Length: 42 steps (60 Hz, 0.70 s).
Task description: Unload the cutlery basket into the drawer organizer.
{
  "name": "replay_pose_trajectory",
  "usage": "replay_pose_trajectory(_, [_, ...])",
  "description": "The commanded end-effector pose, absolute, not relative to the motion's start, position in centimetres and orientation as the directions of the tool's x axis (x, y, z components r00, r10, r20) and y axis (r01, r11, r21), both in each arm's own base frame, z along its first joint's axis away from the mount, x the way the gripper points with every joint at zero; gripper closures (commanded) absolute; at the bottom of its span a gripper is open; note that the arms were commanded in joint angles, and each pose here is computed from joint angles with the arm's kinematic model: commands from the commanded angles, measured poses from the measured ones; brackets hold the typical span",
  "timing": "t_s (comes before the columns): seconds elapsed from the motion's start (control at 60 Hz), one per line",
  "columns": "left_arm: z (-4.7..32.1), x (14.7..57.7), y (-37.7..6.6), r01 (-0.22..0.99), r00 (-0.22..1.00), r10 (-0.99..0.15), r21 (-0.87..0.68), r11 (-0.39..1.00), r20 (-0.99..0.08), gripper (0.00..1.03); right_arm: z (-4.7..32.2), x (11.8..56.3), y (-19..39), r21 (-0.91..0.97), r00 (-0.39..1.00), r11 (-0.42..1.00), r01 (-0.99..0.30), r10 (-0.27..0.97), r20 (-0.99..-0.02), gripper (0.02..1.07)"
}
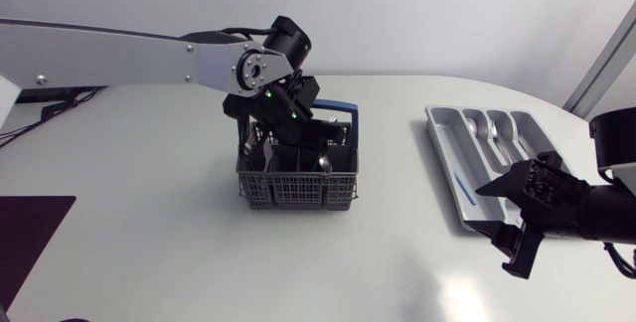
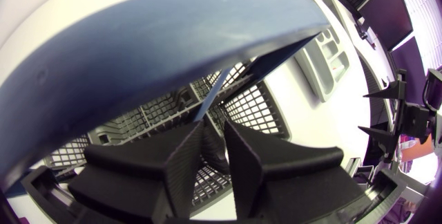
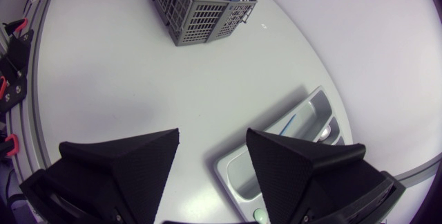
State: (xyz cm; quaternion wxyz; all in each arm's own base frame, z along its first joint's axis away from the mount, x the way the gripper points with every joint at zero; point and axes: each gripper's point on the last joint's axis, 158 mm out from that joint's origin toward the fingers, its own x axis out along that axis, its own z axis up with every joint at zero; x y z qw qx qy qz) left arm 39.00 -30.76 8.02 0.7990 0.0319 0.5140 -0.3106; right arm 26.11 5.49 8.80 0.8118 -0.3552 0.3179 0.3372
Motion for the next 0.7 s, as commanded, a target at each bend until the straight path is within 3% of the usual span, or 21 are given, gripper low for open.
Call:
replay_pose_trajectory(0.0, [6.9,38.4,-29.9,0.497,0.256,-0.432,-0.265,0.826,-0.865,0.79,7.9,25.6,5.5,-0.344,0.561,0.533,-0.773,0.319,-0.764,0.35])
replay_pose_trajectory(0.383, [7.9,37.5,-29.1,0.501,0.243,-0.421,-0.258,0.826,-0.874,0.78,7.3,25.5,5.4,-0.344,0.556,0.53,-0.775,0.313,-0.77,0.35])
replay_pose_trajectory(0.617, [9.1,37.4,-28.9,0.507,0.255,-0.432,-0.261,0.822,-0.865,0.63,6.9,25.3,5.4,-0.341,0.551,0.529,-0.777,0.312,-0.774,0.35])
replay_pose_trajectory(0.683, [9.6,37.3,-29.0,0.51,0.259,-0.44,-0.265,0.818,-0.86,0.63,6.9,25.3,5.3,-0.343,0.553,0.529,-0.776,0.309,-0.774,0.35])
